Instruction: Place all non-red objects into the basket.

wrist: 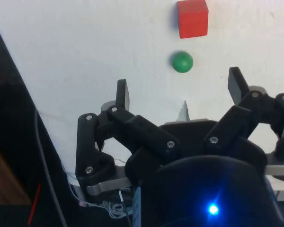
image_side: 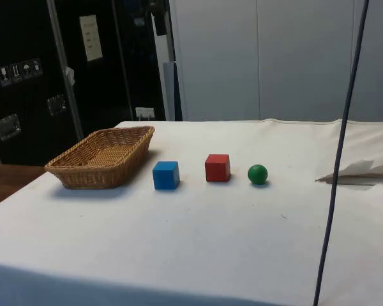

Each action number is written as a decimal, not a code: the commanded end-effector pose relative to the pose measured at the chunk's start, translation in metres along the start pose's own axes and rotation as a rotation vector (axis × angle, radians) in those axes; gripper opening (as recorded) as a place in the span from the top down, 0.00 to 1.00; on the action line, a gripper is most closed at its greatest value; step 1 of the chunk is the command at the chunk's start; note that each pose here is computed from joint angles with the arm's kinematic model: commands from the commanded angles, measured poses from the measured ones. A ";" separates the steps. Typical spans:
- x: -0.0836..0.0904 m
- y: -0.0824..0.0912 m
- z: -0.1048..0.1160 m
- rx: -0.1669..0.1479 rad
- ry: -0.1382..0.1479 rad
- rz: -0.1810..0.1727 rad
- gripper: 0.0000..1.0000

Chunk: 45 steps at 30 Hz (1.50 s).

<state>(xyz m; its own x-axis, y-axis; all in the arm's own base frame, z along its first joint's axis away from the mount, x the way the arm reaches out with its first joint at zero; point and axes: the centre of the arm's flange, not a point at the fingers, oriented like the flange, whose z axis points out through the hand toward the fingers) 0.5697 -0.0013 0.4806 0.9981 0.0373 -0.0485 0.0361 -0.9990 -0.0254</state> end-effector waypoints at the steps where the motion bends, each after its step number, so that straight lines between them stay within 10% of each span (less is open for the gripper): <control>1: 0.000 0.000 0.000 -0.001 0.000 0.001 0.00; 13: -0.003 -0.007 0.000 -0.034 0.021 -0.017 0.00; 45: -0.009 -0.018 0.079 0.037 0.102 -0.069 0.00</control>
<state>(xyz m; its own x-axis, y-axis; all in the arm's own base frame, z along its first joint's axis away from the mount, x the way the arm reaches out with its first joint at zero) 0.5557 0.0163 0.4050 0.9938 0.1004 0.0482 0.1030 -0.9931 -0.0556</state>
